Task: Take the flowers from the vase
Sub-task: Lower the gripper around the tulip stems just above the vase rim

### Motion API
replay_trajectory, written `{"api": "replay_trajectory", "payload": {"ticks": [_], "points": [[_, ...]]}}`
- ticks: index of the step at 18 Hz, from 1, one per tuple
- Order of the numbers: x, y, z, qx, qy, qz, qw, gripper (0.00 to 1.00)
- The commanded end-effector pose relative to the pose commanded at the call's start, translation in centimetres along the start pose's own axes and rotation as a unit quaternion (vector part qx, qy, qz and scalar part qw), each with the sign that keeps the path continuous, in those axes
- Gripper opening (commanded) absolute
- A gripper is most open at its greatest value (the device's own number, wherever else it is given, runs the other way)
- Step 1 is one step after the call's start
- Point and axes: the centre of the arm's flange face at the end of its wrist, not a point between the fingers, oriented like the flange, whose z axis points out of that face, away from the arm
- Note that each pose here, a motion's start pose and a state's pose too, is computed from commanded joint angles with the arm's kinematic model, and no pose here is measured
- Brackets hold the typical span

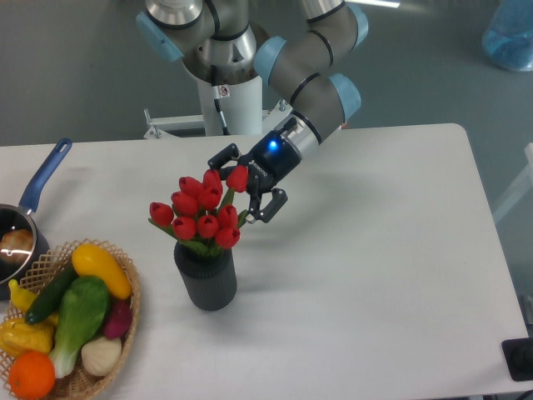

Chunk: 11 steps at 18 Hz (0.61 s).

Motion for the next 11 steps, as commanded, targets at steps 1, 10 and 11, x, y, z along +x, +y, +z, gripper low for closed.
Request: {"api": "replay_trajectory", "payload": {"ticks": [1,10,11], "points": [[0.1,0.0,0.2,0.000,0.002,0.000,1.0000,1.00],[-2.1,0.4,0.5,0.002,0.004,0.005,1.0000,1.00],[-2.4,0.3,0.5,0.002,0.004,0.007,1.0000,1.00]]}}
